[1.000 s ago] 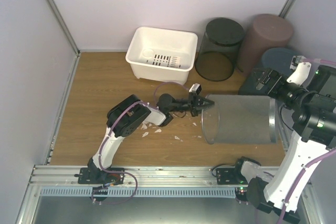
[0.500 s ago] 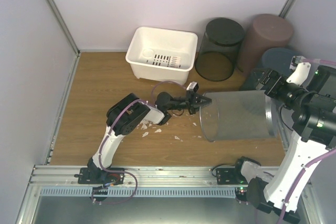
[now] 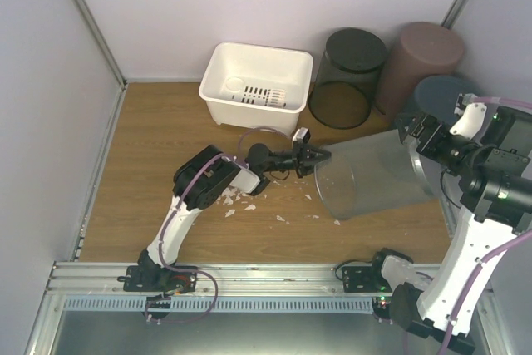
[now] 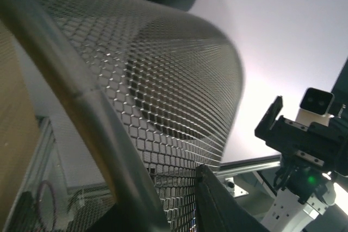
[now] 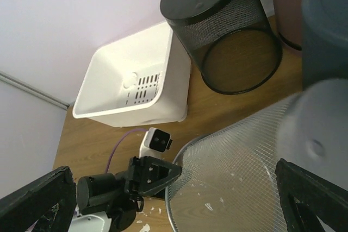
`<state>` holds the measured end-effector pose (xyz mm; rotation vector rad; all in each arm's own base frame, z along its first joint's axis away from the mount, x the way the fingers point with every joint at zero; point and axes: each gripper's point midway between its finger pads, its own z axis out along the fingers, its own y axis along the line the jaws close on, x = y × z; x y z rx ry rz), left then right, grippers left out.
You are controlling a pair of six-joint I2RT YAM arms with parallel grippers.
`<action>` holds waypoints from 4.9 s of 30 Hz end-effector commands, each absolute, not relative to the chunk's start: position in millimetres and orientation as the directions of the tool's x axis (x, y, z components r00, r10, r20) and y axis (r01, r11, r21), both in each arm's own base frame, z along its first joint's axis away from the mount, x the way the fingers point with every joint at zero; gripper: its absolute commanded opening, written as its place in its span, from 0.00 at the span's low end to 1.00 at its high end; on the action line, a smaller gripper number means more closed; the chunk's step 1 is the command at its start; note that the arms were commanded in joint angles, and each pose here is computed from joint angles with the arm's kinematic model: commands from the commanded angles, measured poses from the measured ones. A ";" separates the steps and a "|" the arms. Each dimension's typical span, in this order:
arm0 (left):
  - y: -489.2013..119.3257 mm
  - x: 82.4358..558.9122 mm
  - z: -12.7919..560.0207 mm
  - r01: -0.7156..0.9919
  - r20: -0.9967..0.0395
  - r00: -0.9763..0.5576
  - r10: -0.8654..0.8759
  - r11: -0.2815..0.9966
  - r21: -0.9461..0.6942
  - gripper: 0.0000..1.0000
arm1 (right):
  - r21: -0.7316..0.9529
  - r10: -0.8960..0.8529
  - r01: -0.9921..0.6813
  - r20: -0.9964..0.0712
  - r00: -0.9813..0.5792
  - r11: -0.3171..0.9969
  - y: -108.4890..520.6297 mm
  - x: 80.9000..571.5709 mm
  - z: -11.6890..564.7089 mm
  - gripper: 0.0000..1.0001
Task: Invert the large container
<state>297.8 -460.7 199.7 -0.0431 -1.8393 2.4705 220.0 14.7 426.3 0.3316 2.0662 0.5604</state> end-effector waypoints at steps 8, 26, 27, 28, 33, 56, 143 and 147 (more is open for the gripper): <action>-440.5 267.0 183.8 0.131 -0.185 -0.977 0.109 -0.377 -0.917 0.21 | 0.498 0.435 0.023 -0.733 -0.522 0.867 12.5 217.9 422.2 1.00; -418.6 263.4 166.9 0.142 -0.185 -0.977 0.108 -0.317 -0.938 0.58 | 0.509 0.437 0.008 -0.731 -0.525 0.861 18.7 210.2 419.2 1.00; -416.8 261.5 165.7 0.144 -0.187 -0.976 0.110 -0.312 -0.939 0.62 | 0.510 0.438 0.008 -0.731 -0.524 0.860 18.8 209.7 419.3 1.00; -414.2 258.8 162.6 0.142 -0.184 -0.976 0.114 -0.302 -0.943 0.65 | 0.510 0.438 0.008 -0.730 -0.525 0.860 19.2 209.1 418.5 1.00; -400.4 254.1 157.3 0.154 -0.192 -0.975 0.116 -0.274 -0.949 0.73 | 0.519 0.443 0.011 -0.719 -0.535 0.855 21.4 206.2 411.5 1.00; -355.0 272.4 112.2 0.210 -0.197 -0.962 0.189 0.055 -0.976 0.99 | 0.534 0.485 0.137 -0.594 -0.641 0.835 25.2 177.4 306.8 0.99; -452.2 386.1 273.9 0.744 -0.712 -0.664 0.230 0.103 -0.660 0.99 | 0.658 0.344 -0.088 -0.498 -0.796 0.748 117.3 310.2 233.5 0.99; -451.0 389.8 267.1 0.741 -0.709 -0.666 0.232 0.099 -0.664 0.99 | 0.611 0.347 -0.068 -0.534 -0.771 0.789 107.0 313.0 250.2 1.00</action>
